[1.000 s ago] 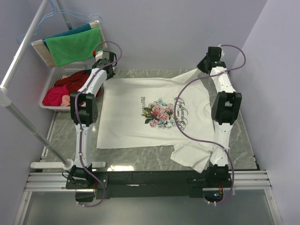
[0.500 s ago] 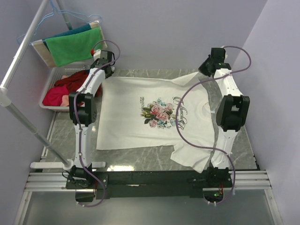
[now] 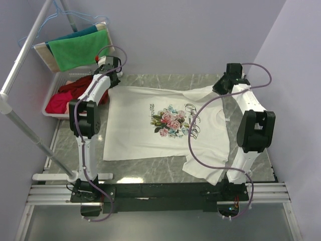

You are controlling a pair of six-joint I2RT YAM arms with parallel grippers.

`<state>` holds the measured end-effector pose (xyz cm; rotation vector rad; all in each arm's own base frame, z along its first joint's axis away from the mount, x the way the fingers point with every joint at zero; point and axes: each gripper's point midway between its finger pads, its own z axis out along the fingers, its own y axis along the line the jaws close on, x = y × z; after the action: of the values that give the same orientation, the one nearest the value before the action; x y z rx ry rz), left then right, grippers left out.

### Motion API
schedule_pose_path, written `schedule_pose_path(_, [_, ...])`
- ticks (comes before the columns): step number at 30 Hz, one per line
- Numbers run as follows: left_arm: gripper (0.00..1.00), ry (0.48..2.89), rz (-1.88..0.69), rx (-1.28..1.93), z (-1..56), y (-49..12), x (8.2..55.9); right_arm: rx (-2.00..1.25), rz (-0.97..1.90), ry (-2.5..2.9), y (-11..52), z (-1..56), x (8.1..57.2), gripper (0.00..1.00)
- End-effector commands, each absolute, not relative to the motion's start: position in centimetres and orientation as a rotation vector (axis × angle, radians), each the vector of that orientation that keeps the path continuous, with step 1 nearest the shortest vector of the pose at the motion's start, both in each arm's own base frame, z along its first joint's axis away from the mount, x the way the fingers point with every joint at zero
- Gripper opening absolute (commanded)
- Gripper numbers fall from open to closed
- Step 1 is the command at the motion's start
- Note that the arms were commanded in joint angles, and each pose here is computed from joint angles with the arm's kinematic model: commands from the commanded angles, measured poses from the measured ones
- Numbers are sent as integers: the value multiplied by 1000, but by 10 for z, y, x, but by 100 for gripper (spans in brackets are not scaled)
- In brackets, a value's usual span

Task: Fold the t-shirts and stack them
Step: Fold the tshirt

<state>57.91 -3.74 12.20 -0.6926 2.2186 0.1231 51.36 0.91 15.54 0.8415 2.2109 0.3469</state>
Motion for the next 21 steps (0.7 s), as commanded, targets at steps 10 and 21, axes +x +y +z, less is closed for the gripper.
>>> schedule_pose_path(10, [1,2333,165,-770,100,-31,523,949,258,2235,-1,152,451,0])
schedule_pose_path(21, [1,2397,194,-782,88,-29,501,1031,225,2318,0,120,422,0])
